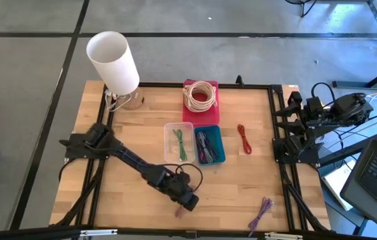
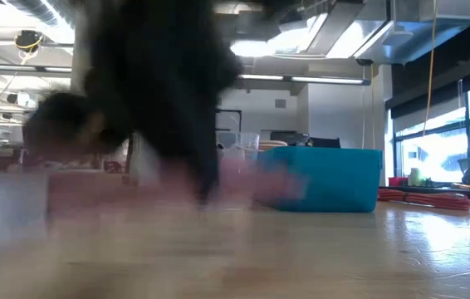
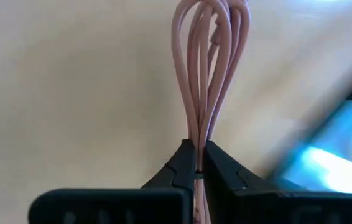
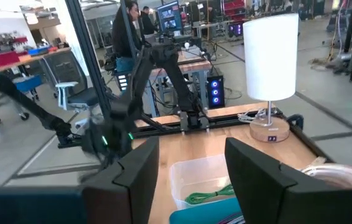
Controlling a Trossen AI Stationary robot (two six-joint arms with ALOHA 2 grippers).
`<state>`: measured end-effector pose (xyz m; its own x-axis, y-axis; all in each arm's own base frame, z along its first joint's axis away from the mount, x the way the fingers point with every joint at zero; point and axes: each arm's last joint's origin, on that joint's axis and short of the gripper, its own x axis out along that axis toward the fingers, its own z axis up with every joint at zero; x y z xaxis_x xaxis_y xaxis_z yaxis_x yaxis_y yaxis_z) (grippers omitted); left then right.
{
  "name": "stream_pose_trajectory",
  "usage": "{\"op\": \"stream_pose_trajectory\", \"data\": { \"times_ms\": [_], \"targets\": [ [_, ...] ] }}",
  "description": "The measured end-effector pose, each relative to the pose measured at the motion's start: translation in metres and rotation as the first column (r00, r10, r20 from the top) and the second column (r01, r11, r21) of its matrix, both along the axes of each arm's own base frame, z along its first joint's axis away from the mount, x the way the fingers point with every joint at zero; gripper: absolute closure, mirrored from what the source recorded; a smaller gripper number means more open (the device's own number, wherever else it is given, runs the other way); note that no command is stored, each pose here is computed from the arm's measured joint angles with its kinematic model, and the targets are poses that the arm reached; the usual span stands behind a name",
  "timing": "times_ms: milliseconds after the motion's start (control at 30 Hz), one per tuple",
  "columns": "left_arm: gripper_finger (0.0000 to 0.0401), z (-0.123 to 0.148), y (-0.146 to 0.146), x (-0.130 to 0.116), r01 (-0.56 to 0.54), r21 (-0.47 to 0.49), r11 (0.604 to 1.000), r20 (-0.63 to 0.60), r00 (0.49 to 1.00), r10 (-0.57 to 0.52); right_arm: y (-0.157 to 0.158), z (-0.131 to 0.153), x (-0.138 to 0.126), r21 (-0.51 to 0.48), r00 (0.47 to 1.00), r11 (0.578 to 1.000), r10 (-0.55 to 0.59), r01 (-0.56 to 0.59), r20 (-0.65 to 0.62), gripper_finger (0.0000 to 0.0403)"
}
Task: Pick & Place USB Port
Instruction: Put the pink charger cable into the transparent bin
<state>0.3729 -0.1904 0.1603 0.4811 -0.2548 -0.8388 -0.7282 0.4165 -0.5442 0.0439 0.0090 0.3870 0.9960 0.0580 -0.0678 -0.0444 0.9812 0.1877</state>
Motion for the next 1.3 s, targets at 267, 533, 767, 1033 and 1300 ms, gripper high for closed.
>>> {"op": "stream_pose_trajectory", "data": {
  "times_ms": [267, 533, 767, 1033, 1300],
  "targets": [
    [0.0396, 0.083, 0.018, -0.015, -0.076, 0.090, 0.993, 0.267, 0.962, 0.049, 0.000, 0.000, 0.000, -0.094, 1.000, 0.996, 0.006, -0.005, 0.005, 0.0215],
    [0.0397, 0.115, 0.112, -0.029, -0.220, 0.334, 0.917, 0.167, 0.971, 0.172, 0.000, 0.000, 0.000, -0.094, 1.000, 0.996, 0.006, -0.006, 0.006, 0.0215],
    [0.0397, 0.104, 0.196, -0.030, -0.276, 0.375, 0.885, 0.022, 0.957, 0.289, 0.000, 0.000, 0.000, -0.094, 1.000, 0.996, 0.006, -0.005, 0.006, 0.0215],
    [0.0397, 0.079, 0.232, -0.034, -0.342, 0.256, 0.904, -0.023, 0.933, 0.360, 0.000, 0.000, 0.000, -0.090, 1.000, 0.996, 0.006, -0.006, 0.006, 0.0214],
    [0.0398, 0.063, 0.214, -0.036, -0.366, 0.206, 0.908, -0.038, 0.924, 0.381, 0.000, 0.000, 0.000, -0.092, 1.000, 0.996, 0.006, -0.006, 0.006, 0.0214]
  ]
}}
